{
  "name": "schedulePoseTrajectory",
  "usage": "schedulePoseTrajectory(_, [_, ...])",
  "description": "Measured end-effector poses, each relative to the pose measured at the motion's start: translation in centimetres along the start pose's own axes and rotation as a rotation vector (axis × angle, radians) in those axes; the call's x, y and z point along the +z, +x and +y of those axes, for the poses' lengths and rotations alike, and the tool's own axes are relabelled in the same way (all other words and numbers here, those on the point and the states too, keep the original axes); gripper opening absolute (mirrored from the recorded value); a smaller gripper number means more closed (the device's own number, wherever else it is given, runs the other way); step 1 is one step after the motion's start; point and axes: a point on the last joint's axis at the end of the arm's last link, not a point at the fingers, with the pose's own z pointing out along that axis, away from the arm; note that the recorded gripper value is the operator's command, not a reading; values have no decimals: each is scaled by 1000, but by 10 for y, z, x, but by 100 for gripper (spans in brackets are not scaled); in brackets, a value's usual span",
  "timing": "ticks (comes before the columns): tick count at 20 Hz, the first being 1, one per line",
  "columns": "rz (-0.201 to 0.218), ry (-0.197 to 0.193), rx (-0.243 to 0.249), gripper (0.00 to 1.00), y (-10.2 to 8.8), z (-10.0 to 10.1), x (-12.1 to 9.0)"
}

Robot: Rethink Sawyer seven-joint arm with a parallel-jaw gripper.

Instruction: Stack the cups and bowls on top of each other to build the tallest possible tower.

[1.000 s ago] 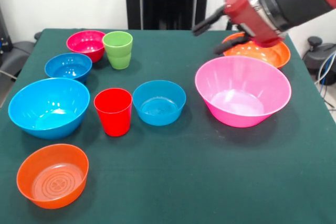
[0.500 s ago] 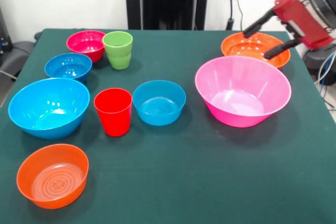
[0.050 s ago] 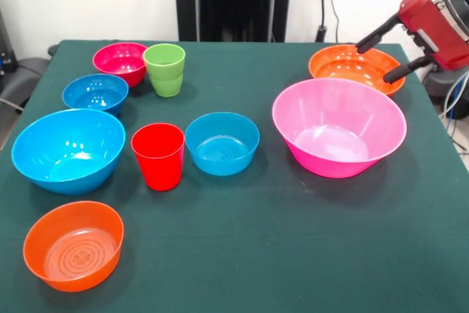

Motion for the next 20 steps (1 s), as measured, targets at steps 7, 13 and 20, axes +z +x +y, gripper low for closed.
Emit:
schedulePoseTrajectory(7, [24,26,-10,100,6,6,24])
schedulePoseTrajectory(13, [3,28,-24,100,6,18,47])
schedulePoseTrajectory(20, [-35,-9,-26,100,4,36,68])
